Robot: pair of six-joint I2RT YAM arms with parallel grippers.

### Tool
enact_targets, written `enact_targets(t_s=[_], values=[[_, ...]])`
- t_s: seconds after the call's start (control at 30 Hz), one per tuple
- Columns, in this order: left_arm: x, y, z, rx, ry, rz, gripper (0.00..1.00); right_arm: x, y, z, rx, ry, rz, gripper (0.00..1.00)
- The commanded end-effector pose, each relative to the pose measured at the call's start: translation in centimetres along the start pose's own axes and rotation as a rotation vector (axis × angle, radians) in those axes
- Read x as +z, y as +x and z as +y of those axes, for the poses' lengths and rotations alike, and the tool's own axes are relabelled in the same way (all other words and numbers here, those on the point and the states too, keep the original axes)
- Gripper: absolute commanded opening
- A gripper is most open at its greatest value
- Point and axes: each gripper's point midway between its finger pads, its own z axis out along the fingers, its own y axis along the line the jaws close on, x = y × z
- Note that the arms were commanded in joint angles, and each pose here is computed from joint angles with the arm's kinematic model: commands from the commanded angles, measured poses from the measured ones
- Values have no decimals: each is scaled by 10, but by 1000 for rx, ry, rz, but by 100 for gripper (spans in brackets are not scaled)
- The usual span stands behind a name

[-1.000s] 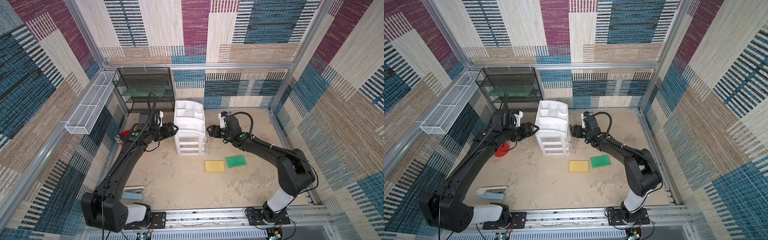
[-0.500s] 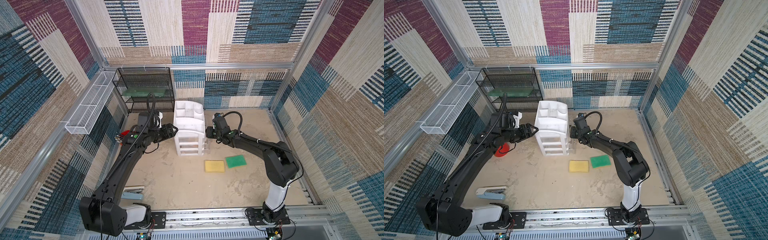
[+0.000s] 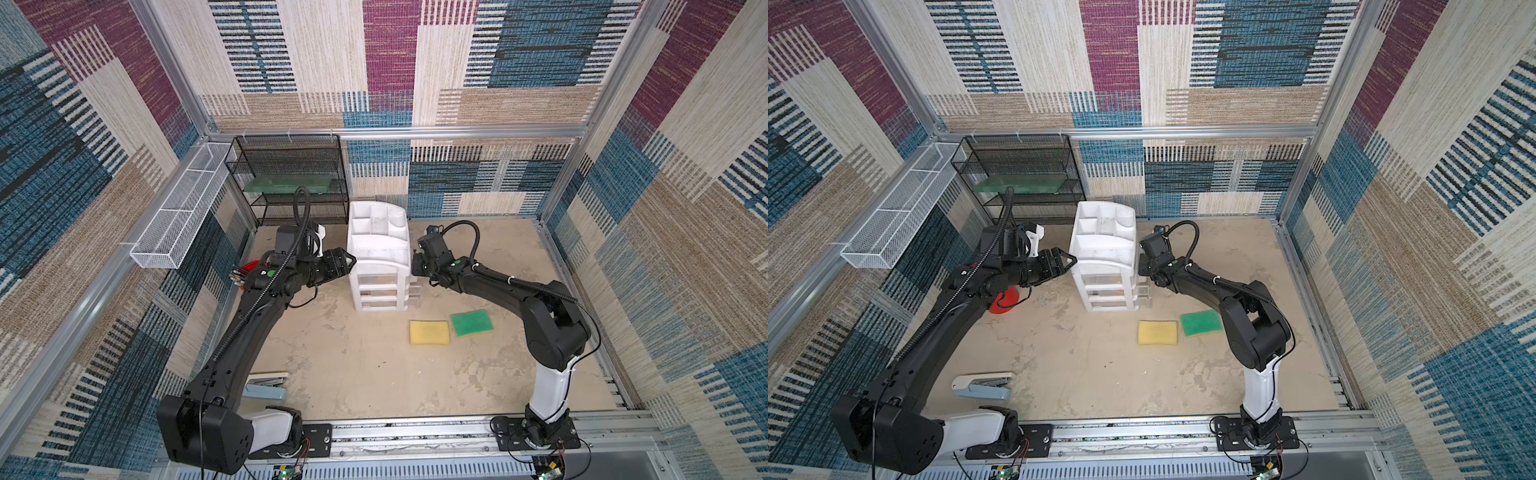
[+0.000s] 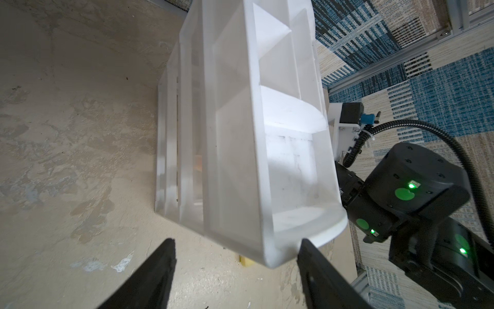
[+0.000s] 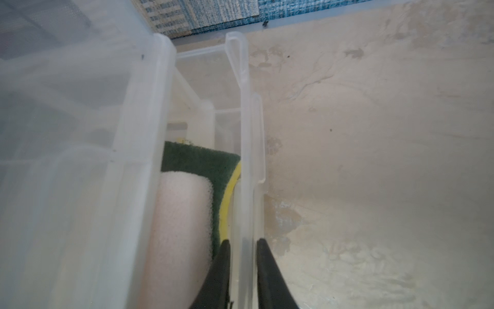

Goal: Take the sponge out of the drawer
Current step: Open the drawer in the storage box.

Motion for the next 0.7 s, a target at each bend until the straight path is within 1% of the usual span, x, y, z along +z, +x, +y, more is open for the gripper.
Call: enact_targets(t_s=[0.0,0.2,0.3,0.43,0.67], values=[[2,-1,3,19,-10,-4,74,-11,-17,-17,-10,92,-63,19],[1,-1,3,19,-10,-7,74,-13,-17,-46,17,131,-58,18],[1,-1,2,18,-8,-5,74,-15,-17,-58,49,104,-57,17],[3,0,1,17,2,5,74,-14,-16,-62,90,10,-48,17],[3,0,-5,29,31,9,75,-8,-19,-50,70,-43,-42,16]])
